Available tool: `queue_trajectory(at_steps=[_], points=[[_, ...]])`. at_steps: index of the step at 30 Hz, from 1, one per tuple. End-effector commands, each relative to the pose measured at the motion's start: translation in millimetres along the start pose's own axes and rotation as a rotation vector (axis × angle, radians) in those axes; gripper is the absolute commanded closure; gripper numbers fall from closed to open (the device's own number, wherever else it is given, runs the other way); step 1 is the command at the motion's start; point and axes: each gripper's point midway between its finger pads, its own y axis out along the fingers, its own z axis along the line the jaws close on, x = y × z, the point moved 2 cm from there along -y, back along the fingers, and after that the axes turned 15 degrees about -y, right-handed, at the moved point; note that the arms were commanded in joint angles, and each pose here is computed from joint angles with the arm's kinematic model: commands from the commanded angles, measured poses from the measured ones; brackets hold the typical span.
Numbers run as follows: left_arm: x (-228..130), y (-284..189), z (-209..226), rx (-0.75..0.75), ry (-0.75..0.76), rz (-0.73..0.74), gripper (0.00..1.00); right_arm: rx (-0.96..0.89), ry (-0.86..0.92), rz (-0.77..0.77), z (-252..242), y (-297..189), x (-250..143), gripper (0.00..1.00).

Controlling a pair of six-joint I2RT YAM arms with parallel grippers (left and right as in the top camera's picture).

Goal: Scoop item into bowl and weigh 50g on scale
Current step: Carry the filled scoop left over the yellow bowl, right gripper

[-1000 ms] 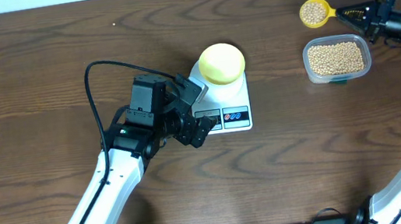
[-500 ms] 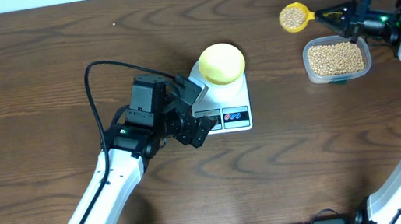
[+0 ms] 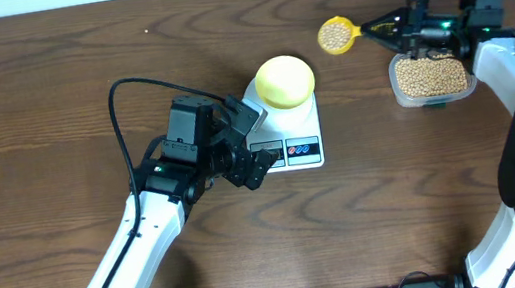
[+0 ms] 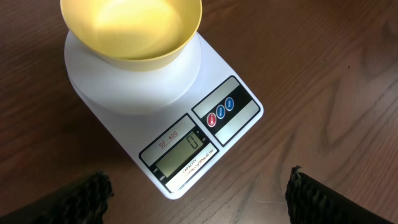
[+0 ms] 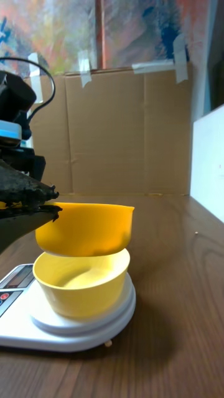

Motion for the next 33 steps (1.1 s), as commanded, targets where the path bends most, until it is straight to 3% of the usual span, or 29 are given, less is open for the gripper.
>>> queue_trajectory(at_steps=[1, 33], points=[[-5, 3, 0, -0.013, 0.006, 0.016, 0.08, 0.003, 0.006, 0.034, -1, 17, -9, 0.99], [-5, 3, 0, -0.013, 0.006, 0.016, 0.08, 0.009, -0.225, 0.115, 11, 62, -32, 0.99]])
